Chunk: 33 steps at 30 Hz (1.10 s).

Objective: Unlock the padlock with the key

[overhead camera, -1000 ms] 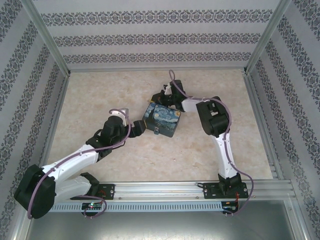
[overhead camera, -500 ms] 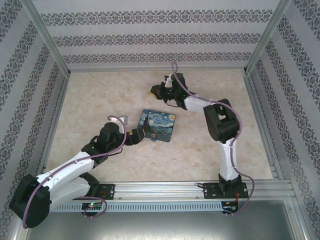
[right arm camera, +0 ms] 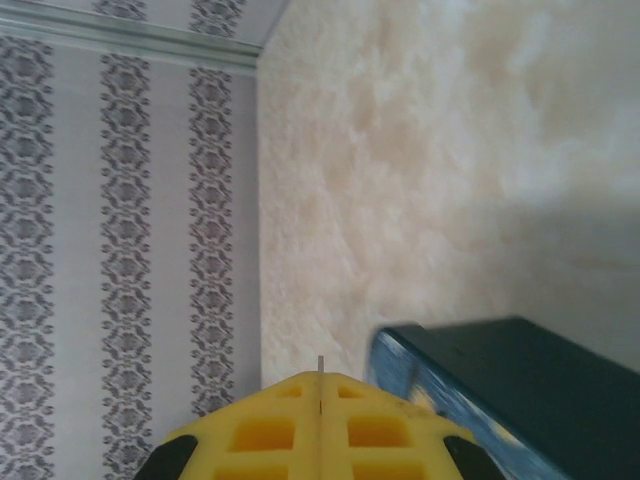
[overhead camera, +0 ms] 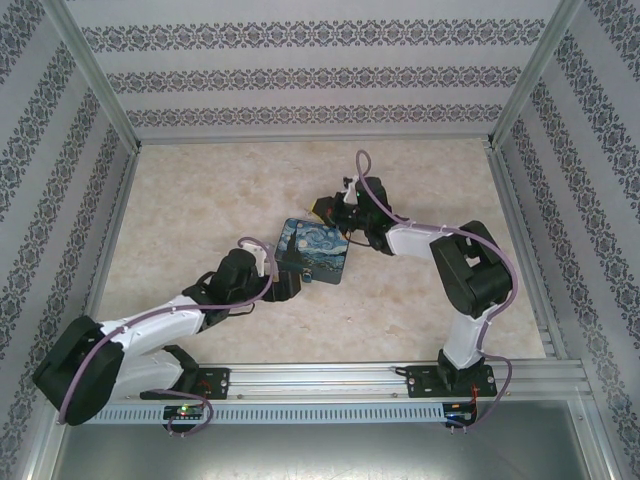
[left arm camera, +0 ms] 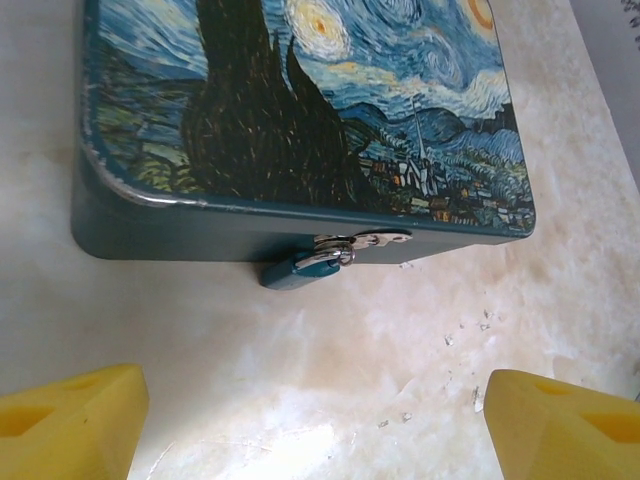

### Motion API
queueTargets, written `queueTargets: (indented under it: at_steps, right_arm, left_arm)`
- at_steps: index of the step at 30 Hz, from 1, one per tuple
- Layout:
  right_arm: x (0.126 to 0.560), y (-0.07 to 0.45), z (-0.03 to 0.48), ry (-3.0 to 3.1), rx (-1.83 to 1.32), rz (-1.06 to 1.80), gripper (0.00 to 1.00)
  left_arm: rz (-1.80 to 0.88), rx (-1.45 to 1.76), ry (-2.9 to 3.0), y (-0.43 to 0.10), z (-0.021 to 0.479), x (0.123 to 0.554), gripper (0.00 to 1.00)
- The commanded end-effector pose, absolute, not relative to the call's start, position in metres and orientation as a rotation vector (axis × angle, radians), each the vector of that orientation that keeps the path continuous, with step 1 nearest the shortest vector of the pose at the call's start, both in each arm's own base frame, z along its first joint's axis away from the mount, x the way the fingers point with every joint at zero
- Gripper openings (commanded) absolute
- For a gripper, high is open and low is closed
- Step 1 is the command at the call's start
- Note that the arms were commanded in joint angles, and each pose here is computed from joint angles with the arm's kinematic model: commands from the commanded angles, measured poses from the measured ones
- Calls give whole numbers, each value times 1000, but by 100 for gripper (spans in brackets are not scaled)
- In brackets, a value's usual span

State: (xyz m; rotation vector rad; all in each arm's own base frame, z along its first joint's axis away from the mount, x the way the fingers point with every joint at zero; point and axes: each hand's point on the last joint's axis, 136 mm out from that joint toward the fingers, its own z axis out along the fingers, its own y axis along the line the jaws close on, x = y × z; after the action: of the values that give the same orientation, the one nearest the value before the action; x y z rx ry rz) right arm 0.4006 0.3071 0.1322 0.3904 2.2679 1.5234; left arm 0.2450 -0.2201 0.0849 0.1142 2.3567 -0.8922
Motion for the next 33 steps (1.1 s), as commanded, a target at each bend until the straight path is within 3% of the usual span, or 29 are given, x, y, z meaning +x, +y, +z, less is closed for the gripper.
queueTargets:
  at_steps: [1, 33]
  right_arm:
    - [400, 304, 153, 2156, 390, 1533, 0]
    - [378, 297, 94, 2190, 484, 1531, 0]
  left_arm:
    - [-907, 220, 2292, -234, 90, 248, 88]
    - [-650, 533, 2245, -281, 40, 272, 80]
